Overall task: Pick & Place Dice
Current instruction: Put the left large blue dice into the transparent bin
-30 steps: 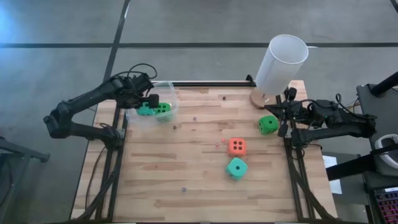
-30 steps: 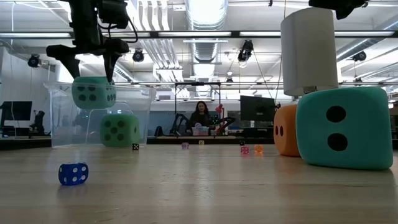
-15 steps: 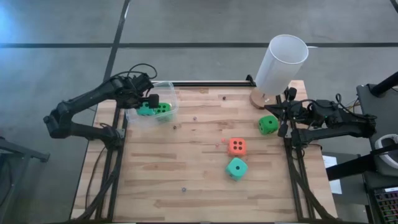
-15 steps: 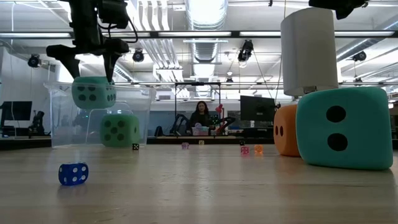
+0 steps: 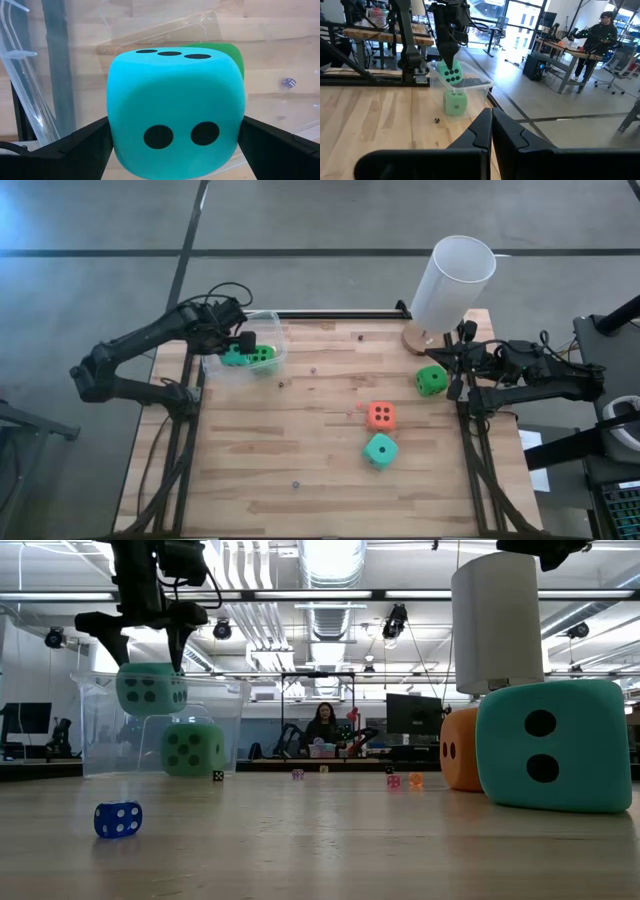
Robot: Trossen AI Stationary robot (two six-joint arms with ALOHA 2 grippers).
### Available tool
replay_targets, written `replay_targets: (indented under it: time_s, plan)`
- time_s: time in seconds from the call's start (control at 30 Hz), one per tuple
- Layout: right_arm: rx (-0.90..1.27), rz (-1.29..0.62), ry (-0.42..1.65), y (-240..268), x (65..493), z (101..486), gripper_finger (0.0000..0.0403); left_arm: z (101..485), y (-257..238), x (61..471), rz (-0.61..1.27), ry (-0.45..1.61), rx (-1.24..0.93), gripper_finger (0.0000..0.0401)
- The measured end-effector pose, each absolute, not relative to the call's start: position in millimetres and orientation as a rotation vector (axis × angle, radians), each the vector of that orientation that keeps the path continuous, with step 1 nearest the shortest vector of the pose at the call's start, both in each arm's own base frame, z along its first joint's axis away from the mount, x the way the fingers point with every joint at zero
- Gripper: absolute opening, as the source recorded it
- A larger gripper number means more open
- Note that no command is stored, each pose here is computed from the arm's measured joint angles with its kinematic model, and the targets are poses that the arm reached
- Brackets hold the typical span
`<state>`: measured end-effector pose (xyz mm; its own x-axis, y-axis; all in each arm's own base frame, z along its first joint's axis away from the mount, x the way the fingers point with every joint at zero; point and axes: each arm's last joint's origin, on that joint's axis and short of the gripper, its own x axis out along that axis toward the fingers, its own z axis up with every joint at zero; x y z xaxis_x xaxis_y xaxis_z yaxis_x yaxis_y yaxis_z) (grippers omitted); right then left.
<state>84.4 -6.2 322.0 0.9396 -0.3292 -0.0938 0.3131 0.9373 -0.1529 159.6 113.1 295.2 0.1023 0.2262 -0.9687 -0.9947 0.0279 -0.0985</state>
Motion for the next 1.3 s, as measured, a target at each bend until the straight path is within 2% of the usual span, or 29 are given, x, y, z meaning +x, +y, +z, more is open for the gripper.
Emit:
replay_targets:
  time_s: [0.4, 0.77, 1.1, 1.23, 1.3]
  plan:
    - [-0.135, -0.329, 0.118, -6.2, 84.4, 322.0, 0.0008, 294.9, 112.7, 155.0, 1.329, 0.973, -1.044, 0.0399]
    - [-0.135, -0.329, 0.119, -6.2, 84.4, 321.9, 0.0008, 294.8, 113.1, 154.0, 1.392, 0.925, -1.105, 0.0399]
    - [-0.134, -0.329, 0.119, -6.2, 84.4, 321.9, 0.0008, 290.2, 112.2, 151.9, 1.436, 0.929, -1.121, 0.035]
    - [-0.136, -0.329, 0.119, -6.2, 84.4, 322.0, 0.0008, 289.8, 111.4, 150.7, 1.444, 0.942, -1.122, 0.0389]
    - [-0.135, -0.329, 0.119, -6.2, 84.4, 321.9, 0.0008, 289.8, 111.5, 150.3, 1.444, 0.947, -1.12, 0.0388]
